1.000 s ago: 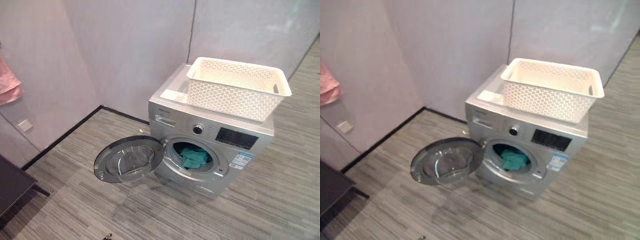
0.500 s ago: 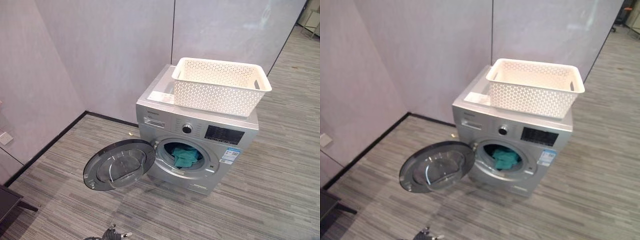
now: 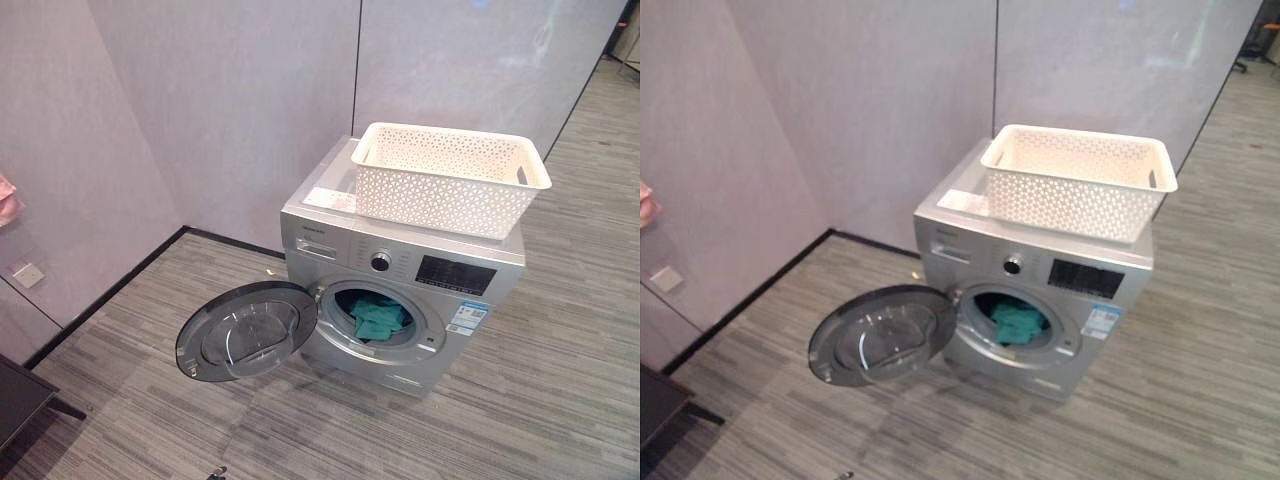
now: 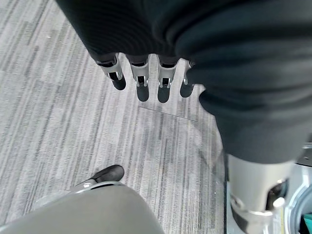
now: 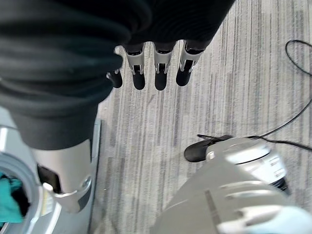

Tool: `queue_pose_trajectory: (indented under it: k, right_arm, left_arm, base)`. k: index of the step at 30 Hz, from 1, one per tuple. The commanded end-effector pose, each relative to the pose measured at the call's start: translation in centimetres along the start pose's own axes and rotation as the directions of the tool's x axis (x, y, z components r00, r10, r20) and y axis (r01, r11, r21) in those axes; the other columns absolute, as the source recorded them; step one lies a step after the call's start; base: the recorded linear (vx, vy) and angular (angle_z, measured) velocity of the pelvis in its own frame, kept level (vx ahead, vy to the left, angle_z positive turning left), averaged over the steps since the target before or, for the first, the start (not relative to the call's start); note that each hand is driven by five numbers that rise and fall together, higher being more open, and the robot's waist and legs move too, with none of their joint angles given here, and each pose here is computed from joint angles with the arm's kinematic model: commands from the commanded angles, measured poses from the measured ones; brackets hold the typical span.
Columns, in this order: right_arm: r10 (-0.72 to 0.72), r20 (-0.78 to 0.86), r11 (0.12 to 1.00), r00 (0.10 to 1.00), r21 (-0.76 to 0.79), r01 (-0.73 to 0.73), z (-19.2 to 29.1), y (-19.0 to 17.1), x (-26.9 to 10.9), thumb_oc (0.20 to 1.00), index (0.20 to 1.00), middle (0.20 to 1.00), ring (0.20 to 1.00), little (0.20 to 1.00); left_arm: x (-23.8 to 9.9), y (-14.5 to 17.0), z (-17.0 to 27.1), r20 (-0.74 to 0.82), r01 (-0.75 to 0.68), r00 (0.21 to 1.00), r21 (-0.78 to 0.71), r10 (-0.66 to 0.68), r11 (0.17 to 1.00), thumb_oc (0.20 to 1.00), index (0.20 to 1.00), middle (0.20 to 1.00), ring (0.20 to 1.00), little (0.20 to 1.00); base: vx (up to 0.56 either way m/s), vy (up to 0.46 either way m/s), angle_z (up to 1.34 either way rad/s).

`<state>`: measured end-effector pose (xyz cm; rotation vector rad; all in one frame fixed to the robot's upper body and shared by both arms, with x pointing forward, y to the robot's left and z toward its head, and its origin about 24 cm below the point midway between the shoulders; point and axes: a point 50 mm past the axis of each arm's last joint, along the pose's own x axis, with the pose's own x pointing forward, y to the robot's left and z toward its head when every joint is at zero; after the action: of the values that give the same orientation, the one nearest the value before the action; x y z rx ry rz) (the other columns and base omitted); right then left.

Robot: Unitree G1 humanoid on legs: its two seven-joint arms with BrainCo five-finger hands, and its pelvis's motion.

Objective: Grab the laundry basket,head to the washer,open it,put in the laundry and shut it.

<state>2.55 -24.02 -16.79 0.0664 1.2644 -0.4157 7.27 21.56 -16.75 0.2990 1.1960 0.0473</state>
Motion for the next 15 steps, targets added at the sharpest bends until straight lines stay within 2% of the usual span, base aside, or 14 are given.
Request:
queue_pose_trajectory:
  k: [1, 6, 15]
  right_arm:
    - [-0.039, 0.072, 0.998, 0.997, 0.046, 0.036, 2.6, -1.3, 0.4, 1.000, 1.000, 1.000, 1.000, 1.000]
    - [-0.029, 0.108, 0.999, 0.994, 0.042, 0.025, 3.7, -1.0, 0.5, 1.000, 1.000, 1.000, 1.000, 1.000]
    - [-0.036, 0.122, 0.997, 0.992, 0.079, 0.027, 4.2, -1.4, 0.5, 1.000, 1.000, 1.000, 1.000, 1.000]
  left_arm:
    - [0.4, 0.3, 1.8, 0.031, -0.023, 0.999, -0.096, 0.026, 0.995, 1.000, 1.000, 1.000, 1.000, 1.000]
    - [0.3, 0.6, 1.1, 0.016, -0.054, 0.998, -0.190, 0.058, 0.980, 1.000, 1.000, 1.000, 1.000, 1.000]
    - [0.1, 1.5, 0.8, 0.024, -0.105, 0.993, -0.221, 0.113, 0.970, 1.000, 1.000, 1.000, 1.000, 1.000]
  base:
    - [-0.06, -0.061, 0.29]
    - [0.14, 0.107, -0.11]
    - [0.19, 0.311, -0.15]
